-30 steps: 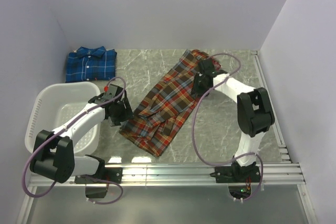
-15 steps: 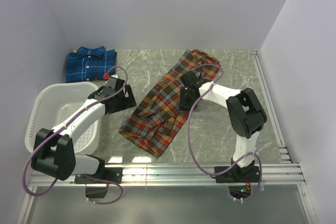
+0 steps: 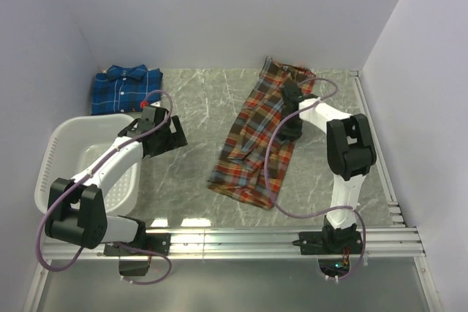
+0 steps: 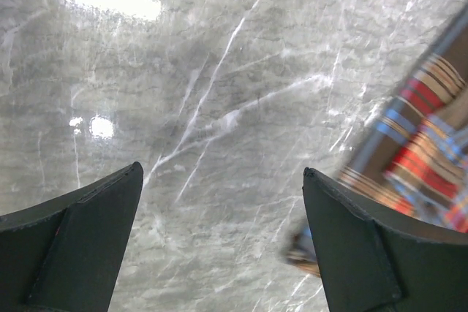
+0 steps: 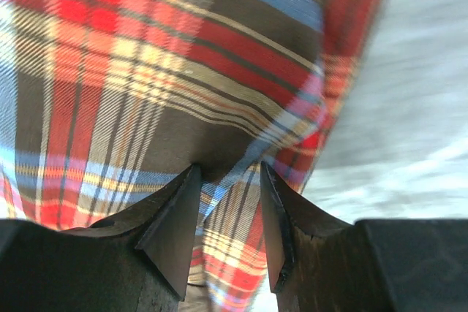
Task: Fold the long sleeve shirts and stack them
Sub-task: Fold the shirt
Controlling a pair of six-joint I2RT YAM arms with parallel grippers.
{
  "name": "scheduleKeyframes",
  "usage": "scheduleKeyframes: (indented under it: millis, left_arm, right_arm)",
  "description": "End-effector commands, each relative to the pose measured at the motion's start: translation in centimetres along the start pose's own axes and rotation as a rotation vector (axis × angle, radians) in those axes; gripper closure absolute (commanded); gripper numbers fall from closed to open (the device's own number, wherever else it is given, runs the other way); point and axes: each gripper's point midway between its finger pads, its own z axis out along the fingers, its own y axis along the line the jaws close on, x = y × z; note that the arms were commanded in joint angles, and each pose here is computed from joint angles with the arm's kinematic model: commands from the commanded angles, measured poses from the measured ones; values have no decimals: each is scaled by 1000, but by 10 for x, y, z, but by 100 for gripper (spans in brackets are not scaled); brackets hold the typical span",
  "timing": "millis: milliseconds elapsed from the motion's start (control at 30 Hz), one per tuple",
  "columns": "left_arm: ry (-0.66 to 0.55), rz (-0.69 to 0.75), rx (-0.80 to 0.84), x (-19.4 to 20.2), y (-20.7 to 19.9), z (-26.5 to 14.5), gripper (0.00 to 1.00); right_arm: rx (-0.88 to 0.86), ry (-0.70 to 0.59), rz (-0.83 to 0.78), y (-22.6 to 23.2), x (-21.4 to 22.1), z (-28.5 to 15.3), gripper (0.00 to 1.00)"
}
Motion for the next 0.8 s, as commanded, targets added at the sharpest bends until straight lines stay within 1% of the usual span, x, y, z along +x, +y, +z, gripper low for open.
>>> scheduleKeyframes:
  millis: [0,33,100,133,167,233,267,433,467,533,567,600,633,667,700,733,767]
  left_arm:
    - [-27,6,64,-7,-10,-6,3]
    - [-25,5,68,-7,-10,-5,4]
    - [-26,4,69,-7,-10,-5,4]
    - [-31,5,72,-9,-11,-6,4]
    - [-34,5,73,-10,-11,-5,4]
    - [-14,8,100,-5,-15,-5,5]
    - [-12,8,108,-6,-16,-5,5]
    - [17,14,133,0,-20,-1,6]
    - [24,14,144,1,-22,-1,6]
    - [27,15,149,1,-24,-1,6]
    - [30,15,151,2,-24,0,6]
    - [29,13,149,1,-23,0,6]
    - [28,13,145,2,-23,0,6]
    - [22,13,138,1,-21,-1,6]
    - [18,13,135,1,-20,-1,6]
    - [15,12,135,0,-20,-2,6]
    - [10,11,133,0,-20,-2,6]
  right_arm:
    - [113,-13,24,-47,-13,-4,55]
    - [115,-16,59,-58,-17,-6,55]
    - [74,-37,76,-57,-20,-15,55]
    - [36,-44,81,-51,-20,-21,55]
    - [-12,-79,82,-43,-25,-33,55]
    - [-67,-76,87,-33,-17,-40,55]
    - [-87,-94,77,-26,-14,-48,55]
    - [-161,-181,44,3,-17,-74,55]
    - [-186,-214,34,13,-23,-80,55]
    - [-186,-238,23,23,-30,-78,54]
    - [-200,-269,7,35,-39,-82,53]
    - [-189,-283,0,37,-44,-79,48]
    - [-178,-273,-13,42,-47,-66,46]
    - [-185,-305,-21,51,-61,-69,43]
    - [-173,-310,-33,56,-65,-64,39]
    - [-134,-292,-35,56,-67,-47,38]
    - [-131,-313,-25,63,-81,-50,37]
